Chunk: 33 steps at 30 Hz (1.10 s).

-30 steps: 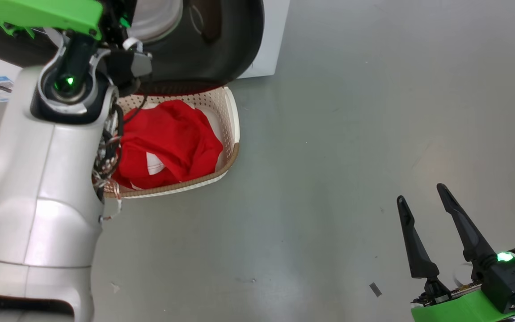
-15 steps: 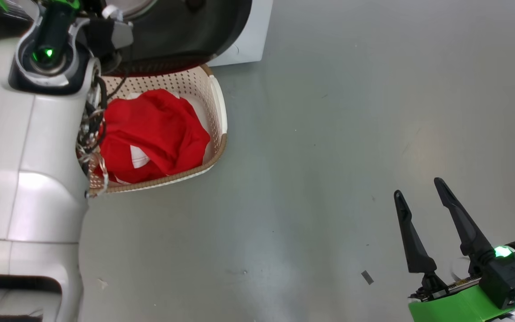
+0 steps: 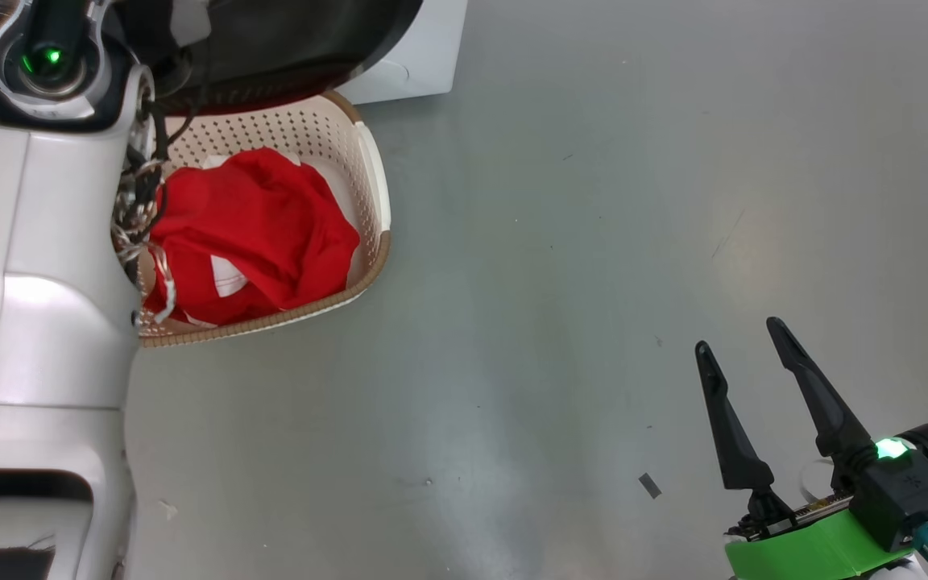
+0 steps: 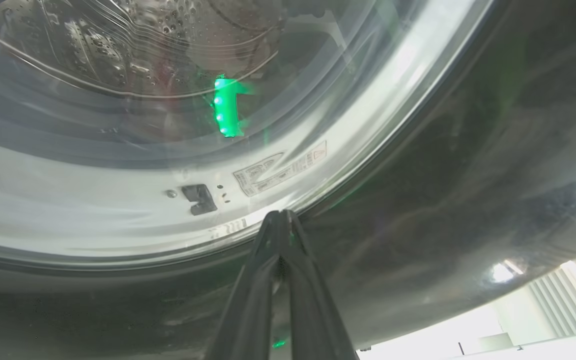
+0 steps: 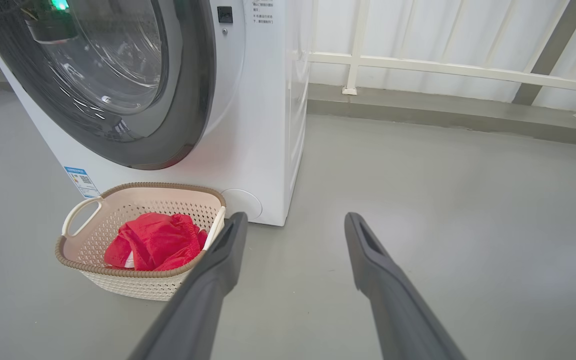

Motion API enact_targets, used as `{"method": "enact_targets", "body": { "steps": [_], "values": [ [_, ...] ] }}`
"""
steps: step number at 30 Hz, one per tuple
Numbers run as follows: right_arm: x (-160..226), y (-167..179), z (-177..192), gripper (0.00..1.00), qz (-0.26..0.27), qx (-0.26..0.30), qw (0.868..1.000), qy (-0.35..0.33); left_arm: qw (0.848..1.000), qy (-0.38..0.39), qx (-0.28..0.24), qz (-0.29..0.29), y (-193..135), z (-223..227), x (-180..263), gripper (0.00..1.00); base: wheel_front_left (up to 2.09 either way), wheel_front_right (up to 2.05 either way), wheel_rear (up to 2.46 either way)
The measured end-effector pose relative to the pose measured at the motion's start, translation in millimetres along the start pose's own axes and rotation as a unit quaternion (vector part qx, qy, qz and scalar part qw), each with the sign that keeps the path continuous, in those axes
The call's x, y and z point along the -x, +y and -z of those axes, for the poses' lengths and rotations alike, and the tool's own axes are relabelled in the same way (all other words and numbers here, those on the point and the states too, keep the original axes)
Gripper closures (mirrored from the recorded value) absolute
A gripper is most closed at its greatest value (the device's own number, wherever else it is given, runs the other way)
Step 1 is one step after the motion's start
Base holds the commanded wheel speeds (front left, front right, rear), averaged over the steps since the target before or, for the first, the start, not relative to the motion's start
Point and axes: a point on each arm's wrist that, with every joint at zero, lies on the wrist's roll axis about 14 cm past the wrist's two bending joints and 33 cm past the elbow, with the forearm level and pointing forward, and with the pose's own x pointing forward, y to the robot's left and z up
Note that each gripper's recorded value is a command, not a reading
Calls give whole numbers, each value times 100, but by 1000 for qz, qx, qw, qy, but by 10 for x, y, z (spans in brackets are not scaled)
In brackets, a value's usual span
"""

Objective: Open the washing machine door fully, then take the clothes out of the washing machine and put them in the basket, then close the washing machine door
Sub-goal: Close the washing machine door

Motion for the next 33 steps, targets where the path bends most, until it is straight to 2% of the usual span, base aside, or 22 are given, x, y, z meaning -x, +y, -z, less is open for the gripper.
{"method": "enact_targets", "body": {
  "steps": [11, 19, 21, 23, 26, 28, 32, 33],
  "values": [
    [-27, 32, 11, 0, -6, -2, 1000, -2, 999, 15, -29, -6, 23, 36, 33, 100, 0, 0, 0],
    [-121, 95, -64, 0, -17, -9, 1000, -18, 998, 31, -62, -4, 114, 113, 281, 100, 0, 0, 0],
    [-134, 121, -84, 0, -21, -10, 999, -22, 997, 28, -70, -9, 182, 112, 394, 68, 0, 0, 0],
    [-141, 150, -108, 0, -26, -13, 999, -26, 997, 24, -76, -14, 240, 107, 516, 0, 0, 0, 0],
    [-156, 200, -155, 0, -33, -17, 999, -34, 995, 6, -100, -14, 233, 46, 691, 0, 0, 0, 0],
    [-160, 231, -193, 0, -38, -18, 998, -40, 990, -2, -138, -13, 198, 5, 815, 0, 0, 0, 0],
    [-179, 290, -286, 0, -48, -20, 997, -54, 967, -30, -252, -25, 215, -137, 1118, 0, 0, 0, 0],
    [-198, 305, -335, 0, -50, -20, 997, -62, 962, -40, -267, -28, 224, -162, 1196, 0, 0, 0, 0]
  ]
}}
